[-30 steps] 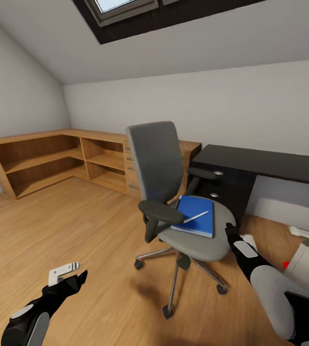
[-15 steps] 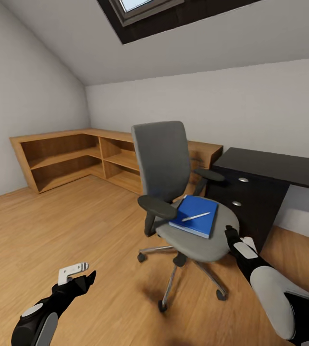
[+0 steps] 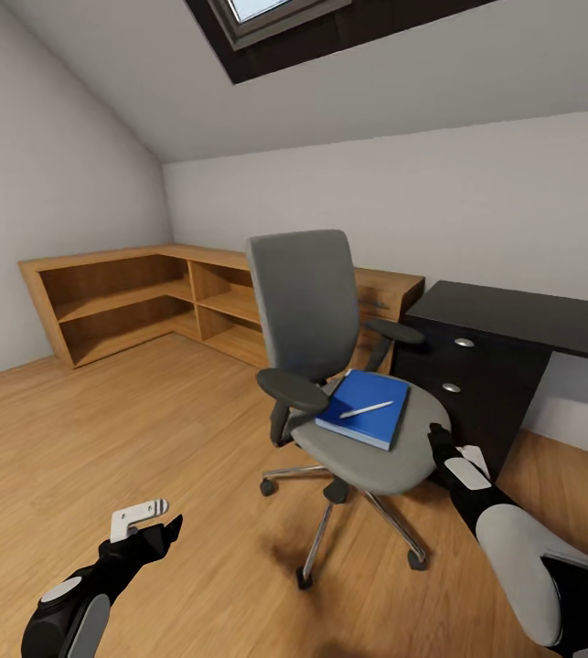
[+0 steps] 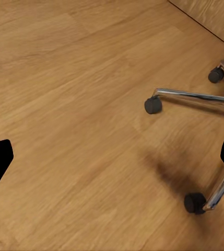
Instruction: In the bedroom, organize the workspace by keeping the computer under the desk, ensuring the monitor is on the desk, placing the keyboard on the desk next to the monitor, placing the mouse on the desk next to the keyboard, moving the folder from the swivel chair onto the desk next to the mouse, stacking the notebook on top of the folder with the pen on top of the notebook, and positioning the swivel chair next to the desk.
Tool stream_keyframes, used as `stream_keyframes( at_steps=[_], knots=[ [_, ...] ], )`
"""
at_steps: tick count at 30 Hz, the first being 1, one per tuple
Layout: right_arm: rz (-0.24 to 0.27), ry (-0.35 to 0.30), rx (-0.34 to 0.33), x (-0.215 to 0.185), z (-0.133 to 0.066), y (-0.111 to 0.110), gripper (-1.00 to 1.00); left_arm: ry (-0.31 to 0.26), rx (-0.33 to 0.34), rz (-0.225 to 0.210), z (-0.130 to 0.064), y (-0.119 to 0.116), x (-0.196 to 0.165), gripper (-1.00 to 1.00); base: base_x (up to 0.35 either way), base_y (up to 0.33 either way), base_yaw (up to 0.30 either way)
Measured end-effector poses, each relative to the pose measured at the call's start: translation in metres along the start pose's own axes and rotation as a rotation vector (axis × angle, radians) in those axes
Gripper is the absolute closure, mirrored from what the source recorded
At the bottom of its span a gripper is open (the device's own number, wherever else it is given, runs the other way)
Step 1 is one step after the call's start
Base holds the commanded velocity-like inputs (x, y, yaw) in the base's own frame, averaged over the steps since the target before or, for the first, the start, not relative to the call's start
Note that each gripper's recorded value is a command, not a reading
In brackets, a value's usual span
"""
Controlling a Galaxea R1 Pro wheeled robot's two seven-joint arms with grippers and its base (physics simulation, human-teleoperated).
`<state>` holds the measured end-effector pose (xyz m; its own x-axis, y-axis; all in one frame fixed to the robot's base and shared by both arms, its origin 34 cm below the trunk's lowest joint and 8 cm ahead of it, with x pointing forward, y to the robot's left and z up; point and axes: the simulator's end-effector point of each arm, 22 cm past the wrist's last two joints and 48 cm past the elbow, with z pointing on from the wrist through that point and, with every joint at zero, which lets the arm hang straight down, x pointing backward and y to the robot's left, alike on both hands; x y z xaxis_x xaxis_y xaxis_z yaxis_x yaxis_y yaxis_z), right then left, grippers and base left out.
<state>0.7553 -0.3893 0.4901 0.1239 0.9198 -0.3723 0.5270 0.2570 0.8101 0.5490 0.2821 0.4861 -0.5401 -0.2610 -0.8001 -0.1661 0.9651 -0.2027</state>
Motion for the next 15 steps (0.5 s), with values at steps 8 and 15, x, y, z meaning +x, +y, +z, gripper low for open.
stream_keyframes(
  at_steps=[8,15],
  knots=[
    [-0.001,-0.006,-0.001,-0.0035,0.0004,0.0003,-1.0,0.0,0.0,0.0,0.0001,0.0,0.0,-1.0,0.0,-0.096,0.0],
    [-0.004,-0.011,-0.004,-0.0062,0.0006,0.0015,-1.0,0.0,-0.001,0.0,0.0,0.0009,-0.0001,-1.0,0.0,-0.053,0.0]
  ],
)
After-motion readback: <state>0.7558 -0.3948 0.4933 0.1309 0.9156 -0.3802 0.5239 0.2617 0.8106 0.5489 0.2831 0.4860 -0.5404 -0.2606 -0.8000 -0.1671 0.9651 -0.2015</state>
